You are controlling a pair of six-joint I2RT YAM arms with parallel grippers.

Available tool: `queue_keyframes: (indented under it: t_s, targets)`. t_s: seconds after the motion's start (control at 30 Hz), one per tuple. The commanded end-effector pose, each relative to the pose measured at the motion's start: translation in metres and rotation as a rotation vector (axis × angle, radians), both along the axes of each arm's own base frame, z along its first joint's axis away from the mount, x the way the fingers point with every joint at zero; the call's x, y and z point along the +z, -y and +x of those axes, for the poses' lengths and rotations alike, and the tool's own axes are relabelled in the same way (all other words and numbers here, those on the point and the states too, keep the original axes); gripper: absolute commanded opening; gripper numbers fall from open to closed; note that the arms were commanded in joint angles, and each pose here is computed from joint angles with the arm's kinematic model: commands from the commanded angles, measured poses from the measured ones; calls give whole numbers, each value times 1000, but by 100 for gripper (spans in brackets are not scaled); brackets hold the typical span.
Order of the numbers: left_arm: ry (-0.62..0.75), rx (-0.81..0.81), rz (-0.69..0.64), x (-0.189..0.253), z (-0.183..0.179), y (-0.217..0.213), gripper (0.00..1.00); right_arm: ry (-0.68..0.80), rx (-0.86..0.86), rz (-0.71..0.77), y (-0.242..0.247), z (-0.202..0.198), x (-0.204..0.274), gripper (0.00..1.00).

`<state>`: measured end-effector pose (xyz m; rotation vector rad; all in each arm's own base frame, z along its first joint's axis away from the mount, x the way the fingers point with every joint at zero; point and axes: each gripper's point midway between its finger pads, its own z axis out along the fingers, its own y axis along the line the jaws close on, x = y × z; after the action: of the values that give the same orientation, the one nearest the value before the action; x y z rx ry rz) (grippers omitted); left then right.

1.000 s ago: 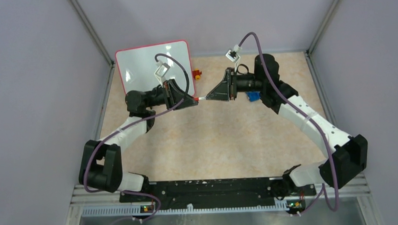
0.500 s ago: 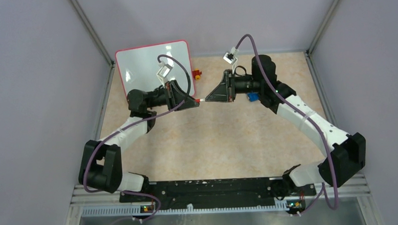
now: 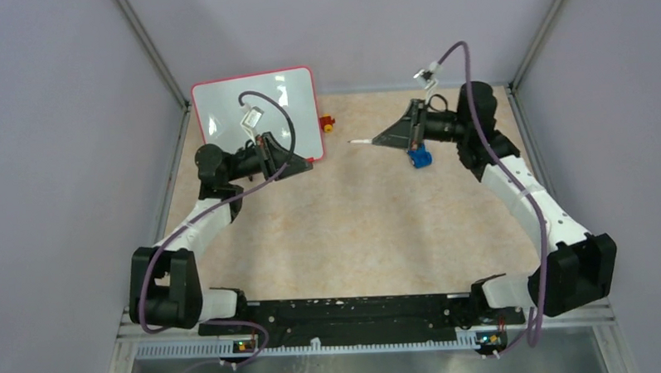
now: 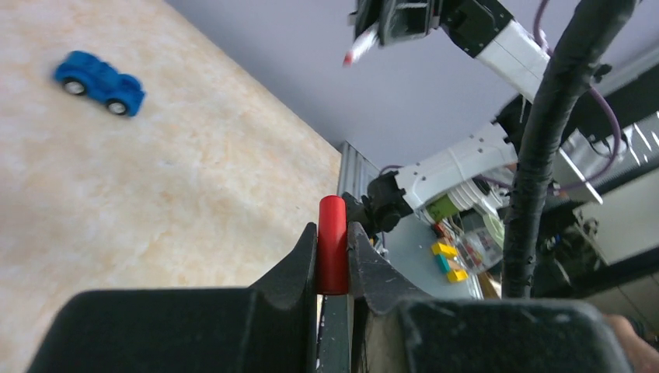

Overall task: Write a sentence on the whiteboard
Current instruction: Open the pen cap from the whiteboard marker, then place the pen cap at the center of the board.

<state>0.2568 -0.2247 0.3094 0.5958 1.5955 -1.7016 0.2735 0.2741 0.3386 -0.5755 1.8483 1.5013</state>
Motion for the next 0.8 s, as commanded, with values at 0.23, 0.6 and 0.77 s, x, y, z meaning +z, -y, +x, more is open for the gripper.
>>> queue_keyframes:
  t_s: [0.23, 0.6, 0.77]
  targets:
    - [76, 199, 276, -39, 40, -38, 0, 68, -303, -29, 112, 45, -5, 0]
    - [222, 299, 932, -103, 56, -87, 0, -20, -534, -228, 176, 69, -80, 0]
    - [140, 249, 1208, -150, 45, -122, 0, 17, -574, -295, 186, 67, -92, 0]
